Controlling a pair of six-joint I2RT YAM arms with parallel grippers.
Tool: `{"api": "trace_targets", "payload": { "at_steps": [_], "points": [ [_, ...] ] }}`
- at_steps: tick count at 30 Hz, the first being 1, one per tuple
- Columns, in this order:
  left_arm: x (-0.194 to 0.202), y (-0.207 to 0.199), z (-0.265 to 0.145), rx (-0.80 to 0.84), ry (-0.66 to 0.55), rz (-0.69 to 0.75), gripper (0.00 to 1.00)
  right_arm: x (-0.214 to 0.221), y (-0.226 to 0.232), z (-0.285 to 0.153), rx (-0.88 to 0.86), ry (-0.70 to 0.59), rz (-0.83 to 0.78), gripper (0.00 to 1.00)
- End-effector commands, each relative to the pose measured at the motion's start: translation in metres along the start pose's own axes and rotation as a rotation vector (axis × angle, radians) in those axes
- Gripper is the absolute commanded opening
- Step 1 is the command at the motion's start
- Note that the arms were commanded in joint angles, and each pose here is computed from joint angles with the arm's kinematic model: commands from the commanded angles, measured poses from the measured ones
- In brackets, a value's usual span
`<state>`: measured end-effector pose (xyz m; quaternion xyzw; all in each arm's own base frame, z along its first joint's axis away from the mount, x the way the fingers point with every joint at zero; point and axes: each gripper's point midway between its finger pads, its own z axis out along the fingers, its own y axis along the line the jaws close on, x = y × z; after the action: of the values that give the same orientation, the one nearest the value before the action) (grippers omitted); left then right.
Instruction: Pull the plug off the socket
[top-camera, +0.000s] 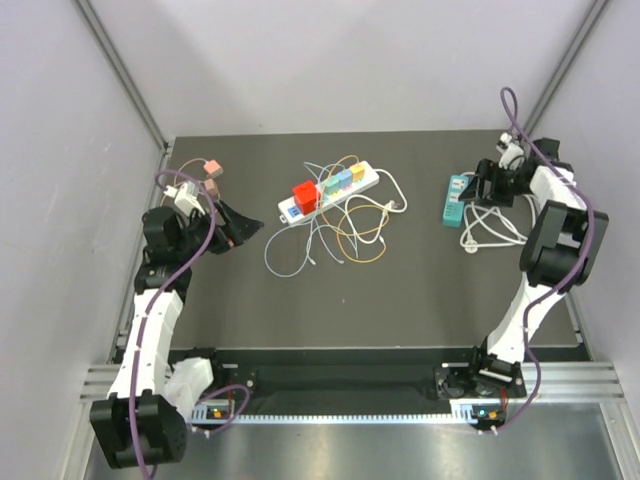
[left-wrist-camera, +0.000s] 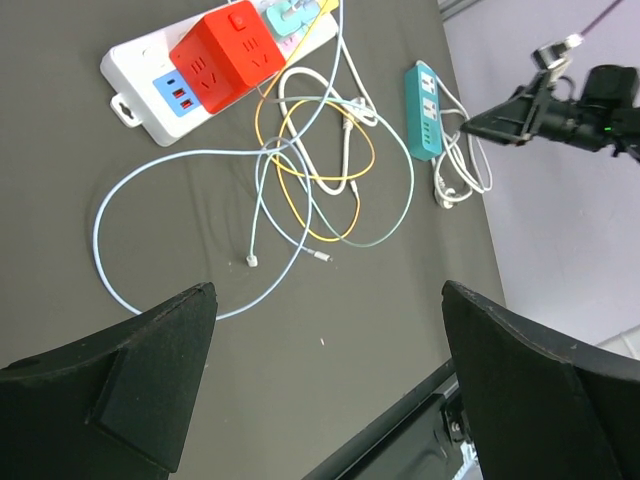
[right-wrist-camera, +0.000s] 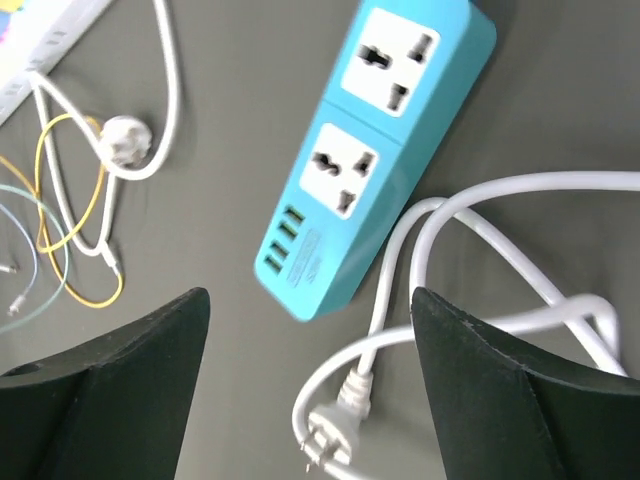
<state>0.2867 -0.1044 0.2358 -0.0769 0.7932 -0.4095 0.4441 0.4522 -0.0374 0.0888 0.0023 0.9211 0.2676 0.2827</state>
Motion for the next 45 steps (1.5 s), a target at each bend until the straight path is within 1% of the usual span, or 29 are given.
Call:
{"api": "trace_targets", "payload": {
  "at_steps": [1, 4, 7, 10, 12, 13, 14, 15, 16, 17, 18, 19, 20, 21, 22, 23, 25, 26, 28, 29, 30, 31, 32, 33, 35, 36, 37, 42, 45],
  "points": [
    [-0.002, 0.000, 0.006, 0.030, 0.011, 0.018, 0.99, -0.029, 0.028, -0.044, -0.016, -0.111, -0.198, 0.82],
    [0.000, 0.002, 0.011, 0.044, 0.038, -0.008, 0.99, -0.027, 0.044, -0.056, -0.054, -0.131, -0.279, 0.82],
    [-0.003, 0.010, 0.019, 0.025, 0.039, -0.001, 0.99, -0.008, 0.068, -0.063, -0.147, -0.130, -0.357, 0.82],
    [-0.011, 0.017, 0.026, -0.032, 0.011, 0.104, 0.99, 0.011, 0.105, -0.072, -0.273, -0.155, -0.467, 0.82],
    [-0.014, 0.012, 0.034, -0.054, 0.012, 0.168, 0.99, 0.022, 0.126, -0.079, -0.342, -0.180, -0.528, 0.82],
    [-0.019, 0.023, 0.041, -0.111, 0.000, 0.210, 0.99, 0.032, 0.149, -0.086, -0.413, -0.210, -0.585, 0.82],
    [-0.016, 0.010, 0.050, -0.091, 0.016, 0.259, 0.99, 0.036, 0.160, -0.090, -0.444, -0.227, -0.611, 0.82],
    [-0.015, 0.012, 0.056, -0.114, 0.025, 0.284, 0.99, 0.039, 0.172, -0.094, -0.470, -0.242, -0.640, 0.82],
    [-0.012, 0.024, 0.066, -0.161, 0.048, 0.330, 0.99, 0.047, 0.192, -0.100, -0.506, -0.256, -0.692, 0.82],
    [-0.015, 0.016, 0.074, -0.160, 0.054, 0.373, 0.99, 0.050, 0.202, -0.103, -0.517, -0.259, -0.719, 0.82],
    [-0.016, 0.021, 0.079, -0.193, 0.068, 0.388, 0.99, 0.054, 0.211, -0.105, -0.524, -0.258, -0.743, 0.82],
    [-0.009, 0.035, 0.088, -0.242, 0.115, 0.374, 0.99, 0.060, 0.229, -0.109, -0.545, -0.261, -0.778, 0.82],
    [-0.021, 0.033, 0.093, -0.267, 0.099, 0.376, 0.99, 0.064, 0.235, -0.109, -0.547, -0.258, -0.789, 0.82],
    [-0.023, 0.035, 0.098, -0.284, 0.103, 0.366, 0.99, 0.067, 0.241, -0.110, -0.552, -0.258, -0.798, 0.82],
    [-0.020, 0.045, 0.107, -0.323, 0.123, 0.317, 0.99, 0.073, 0.249, -0.111, -0.561, -0.266, -0.798, 0.82],
    [-0.025, 0.037, 0.113, -0.323, 0.125, 0.312, 0.98, 0.075, 0.251, -0.111, -0.559, -0.276, -0.791, 0.82],
    [-0.021, 0.041, 0.127, -0.368, 0.149, 0.278, 0.98, 0.082, 0.250, -0.108, -0.562, -0.310, -0.769, 0.83],
    [-0.024, 0.028, 0.136, -0.359, 0.153, 0.294, 0.97, 0.084, 0.246, -0.106, -0.538, -0.315, -0.769, 0.85],
    [-0.020, 0.033, 0.151, -0.390, 0.182, 0.329, 0.98, 0.090, 0.239, -0.103, -0.508, -0.325, -0.781, 0.86],
    [-0.025, 0.022, 0.158, -0.374, 0.174, 0.360, 0.98, 0.090, 0.236, -0.103, -0.503, -0.328, -0.774, 0.86],
    [-0.024, 0.024, 0.162, -0.381, 0.194, 0.375, 0.97, 0.091, 0.235, -0.104, -0.509, -0.333, -0.767, 0.86],
    [-0.019, 0.033, 0.169, -0.393, 0.230, 0.404, 0.96, 0.090, 0.233, -0.106, -0.508, -0.344, -0.756, 0.86],
    [-0.027, 0.029, 0.172, -0.391, 0.228, 0.426, 0.96, 0.090, 0.233, -0.107, -0.519, -0.345, -0.752, 0.87],
    [-0.025, 0.034, 0.172, -0.395, 0.267, 0.479, 0.94, 0.090, 0.233, -0.108, -0.518, -0.348, -0.752, 0.87],
    [-0.030, 0.037, 0.178, -0.396, 0.298, 0.544, 0.93, 0.089, 0.232, -0.110, -0.522, -0.353, -0.750, 0.86],
    [-0.029, 0.041, 0.178, -0.390, 0.333, 0.613, 0.93, 0.090, 0.232, -0.110, -0.525, -0.354, -0.748, 0.87],
    [-0.027, 0.046, 0.181, -0.393, 0.352, 0.634, 0.93, 0.091, 0.230, -0.111, -0.531, -0.354, -0.741, 0.86],
    [-0.035, 0.054, 0.185, -0.364, 0.441, 0.852, 0.95, 0.088, 0.228, -0.116, -0.535, -0.364, -0.730, 0.86],
    [-0.023, 0.056, 0.194, -0.283, 0.501, 0.893, 0.96, 0.088, 0.226, -0.118, -0.533, -0.371, -0.726, 0.86]
  ]
}}
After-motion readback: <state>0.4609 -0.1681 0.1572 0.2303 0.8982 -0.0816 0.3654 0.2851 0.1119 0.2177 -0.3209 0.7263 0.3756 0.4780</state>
